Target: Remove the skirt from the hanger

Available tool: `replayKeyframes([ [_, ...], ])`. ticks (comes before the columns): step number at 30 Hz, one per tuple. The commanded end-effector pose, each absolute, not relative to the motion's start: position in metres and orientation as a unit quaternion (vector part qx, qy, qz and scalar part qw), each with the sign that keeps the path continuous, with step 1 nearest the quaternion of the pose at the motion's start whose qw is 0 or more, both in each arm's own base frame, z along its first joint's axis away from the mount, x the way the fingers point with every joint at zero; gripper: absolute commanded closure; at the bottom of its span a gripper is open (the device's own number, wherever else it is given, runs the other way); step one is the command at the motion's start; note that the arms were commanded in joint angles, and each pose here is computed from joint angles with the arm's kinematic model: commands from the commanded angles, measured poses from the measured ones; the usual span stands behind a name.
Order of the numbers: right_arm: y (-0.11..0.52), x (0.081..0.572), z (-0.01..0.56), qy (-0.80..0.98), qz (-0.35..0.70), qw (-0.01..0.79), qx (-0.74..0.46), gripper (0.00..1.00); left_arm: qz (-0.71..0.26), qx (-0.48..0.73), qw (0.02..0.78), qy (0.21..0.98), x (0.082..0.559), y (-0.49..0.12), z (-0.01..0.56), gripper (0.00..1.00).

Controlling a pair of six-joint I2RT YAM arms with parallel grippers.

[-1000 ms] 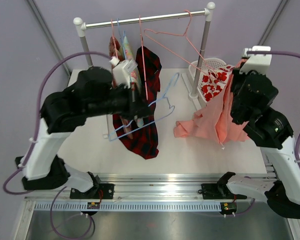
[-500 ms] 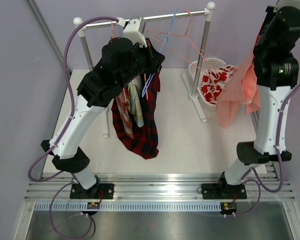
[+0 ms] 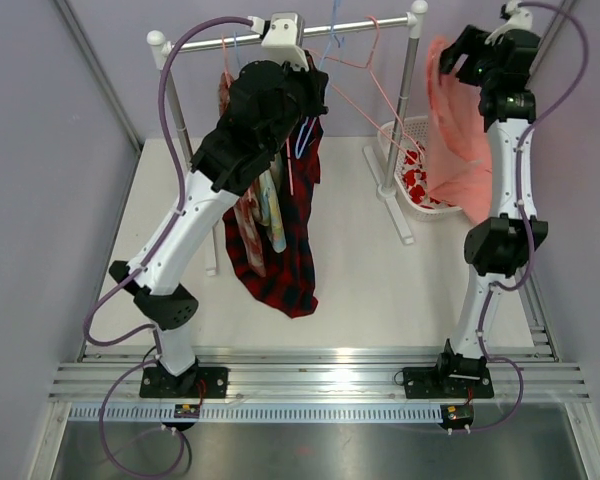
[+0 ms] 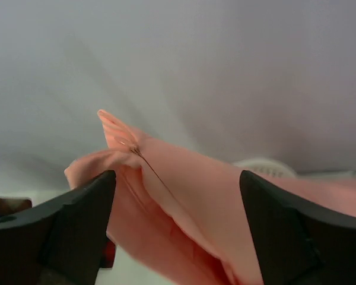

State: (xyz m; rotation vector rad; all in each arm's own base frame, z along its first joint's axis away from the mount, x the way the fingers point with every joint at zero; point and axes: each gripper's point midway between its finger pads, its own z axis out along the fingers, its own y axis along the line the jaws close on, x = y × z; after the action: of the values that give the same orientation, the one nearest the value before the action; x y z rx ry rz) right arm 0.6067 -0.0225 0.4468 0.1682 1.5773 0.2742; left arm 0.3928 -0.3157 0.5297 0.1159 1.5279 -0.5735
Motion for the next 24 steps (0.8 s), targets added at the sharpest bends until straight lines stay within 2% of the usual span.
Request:
replayKeyframes([
  [1, 0.013, 0.629, 0.368, 0.758, 0.222, 0.61, 0.068, 0.02, -0.257, 0.011, 0.724, 0.64, 0.412, -0.303, 0.56, 1.0],
  [2, 0.013, 0.631, 0.334, 0.783, 0.221, 0.575, 0.083, 0.01, -0.255, 0.008, 0.727, 0.638, 0.416, -0.303, 0.56, 1.0],
  [4, 0.013, 0.627, 0.305, 0.799, 0.22, 0.55, 0.106, 0.01, -0.25, 0.004, 0.73, 0.636, 0.421, -0.301, 0.559, 1.0],
  [5, 0.016, 0.608, 0.276, 0.814, 0.222, 0.522, 0.12, 0.01, -0.249, 0.001, 0.731, 0.636, 0.425, -0.301, 0.557, 1.0],
  [7, 0.022, 0.599, 0.287, 0.782, 0.244, 0.562, 0.115, 0.01, -0.247, -0.005, 0.73, 0.637, 0.431, -0.301, 0.555, 1.0],
  [12, 0.031, 0.542, 0.283, 0.785, 0.252, 0.552, 0.123, 0.01, -0.247, -0.023, 0.717, 0.652, 0.449, -0.302, 0.536, 1.0],
  [24, 0.034, 0.438, 0.356, 0.759, 0.231, 0.6, 0.099, 0.0, -0.27, -0.027, 0.656, 0.704, 0.444, -0.314, 0.484, 1.0],
])
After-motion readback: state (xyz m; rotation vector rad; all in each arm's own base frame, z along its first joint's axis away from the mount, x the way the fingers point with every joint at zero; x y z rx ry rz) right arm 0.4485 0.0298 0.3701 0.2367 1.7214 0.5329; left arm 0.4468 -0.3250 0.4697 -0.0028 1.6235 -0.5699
